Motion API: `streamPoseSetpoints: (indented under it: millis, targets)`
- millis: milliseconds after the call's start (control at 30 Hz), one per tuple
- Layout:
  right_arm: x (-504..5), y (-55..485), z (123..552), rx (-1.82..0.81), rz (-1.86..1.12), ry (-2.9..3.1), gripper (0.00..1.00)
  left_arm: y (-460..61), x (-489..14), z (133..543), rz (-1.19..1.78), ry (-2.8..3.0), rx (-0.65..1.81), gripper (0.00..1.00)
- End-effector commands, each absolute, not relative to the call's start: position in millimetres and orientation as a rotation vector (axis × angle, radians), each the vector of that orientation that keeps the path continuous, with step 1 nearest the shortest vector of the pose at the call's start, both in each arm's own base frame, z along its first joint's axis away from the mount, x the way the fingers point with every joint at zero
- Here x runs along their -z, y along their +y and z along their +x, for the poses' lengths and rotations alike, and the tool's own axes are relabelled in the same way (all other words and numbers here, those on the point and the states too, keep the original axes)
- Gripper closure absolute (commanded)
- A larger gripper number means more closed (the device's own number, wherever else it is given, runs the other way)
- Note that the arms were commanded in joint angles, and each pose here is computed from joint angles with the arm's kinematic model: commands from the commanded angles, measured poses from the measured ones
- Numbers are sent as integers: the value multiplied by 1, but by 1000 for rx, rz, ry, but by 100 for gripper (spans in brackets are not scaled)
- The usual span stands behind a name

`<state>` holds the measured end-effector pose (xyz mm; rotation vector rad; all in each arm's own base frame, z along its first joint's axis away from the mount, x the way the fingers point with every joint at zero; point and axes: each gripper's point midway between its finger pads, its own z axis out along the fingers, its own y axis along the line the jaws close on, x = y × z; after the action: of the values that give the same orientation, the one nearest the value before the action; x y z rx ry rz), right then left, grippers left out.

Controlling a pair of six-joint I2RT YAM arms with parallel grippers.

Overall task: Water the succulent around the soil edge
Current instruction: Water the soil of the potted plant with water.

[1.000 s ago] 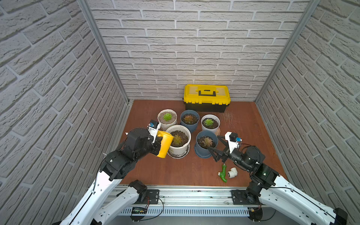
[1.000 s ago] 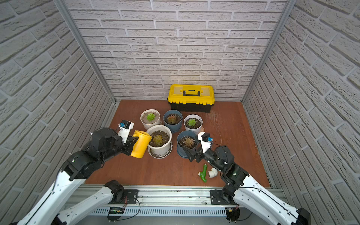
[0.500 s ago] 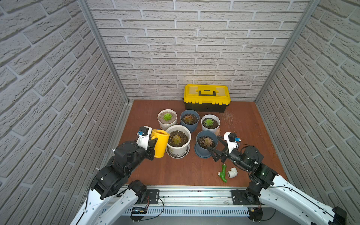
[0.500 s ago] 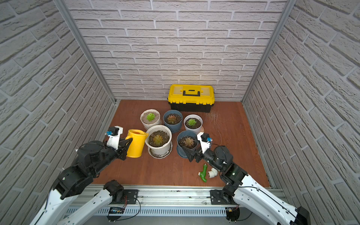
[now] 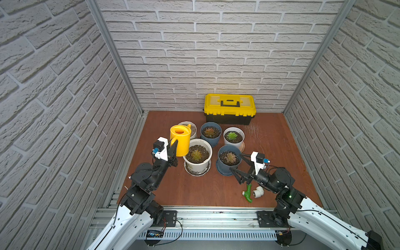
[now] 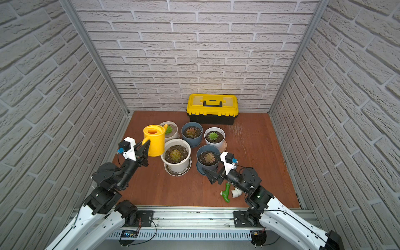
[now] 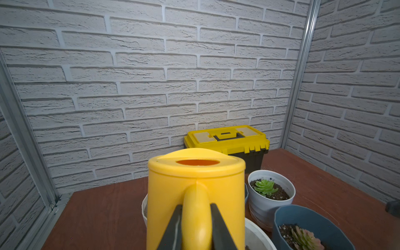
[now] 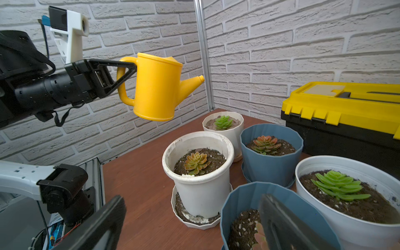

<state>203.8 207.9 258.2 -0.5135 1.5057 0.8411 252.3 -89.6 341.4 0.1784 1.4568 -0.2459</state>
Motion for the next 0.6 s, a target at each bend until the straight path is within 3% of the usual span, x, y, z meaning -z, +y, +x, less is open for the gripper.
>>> streamPoseSetpoints:
  millis: [0, 367, 567]
  targets:
    - [-283, 198, 207, -833, -431, 1395, 0, -82, -384, 251, 130, 1293, 237, 100]
    - [-287, 200, 235, -762, -361, 1544, 0, -65, -371, 316, 239, 1647, 119, 100]
    - [-285, 196, 233, -732, -375, 1549, 0, -57, -345, 342, 294, 1788, 198, 100]
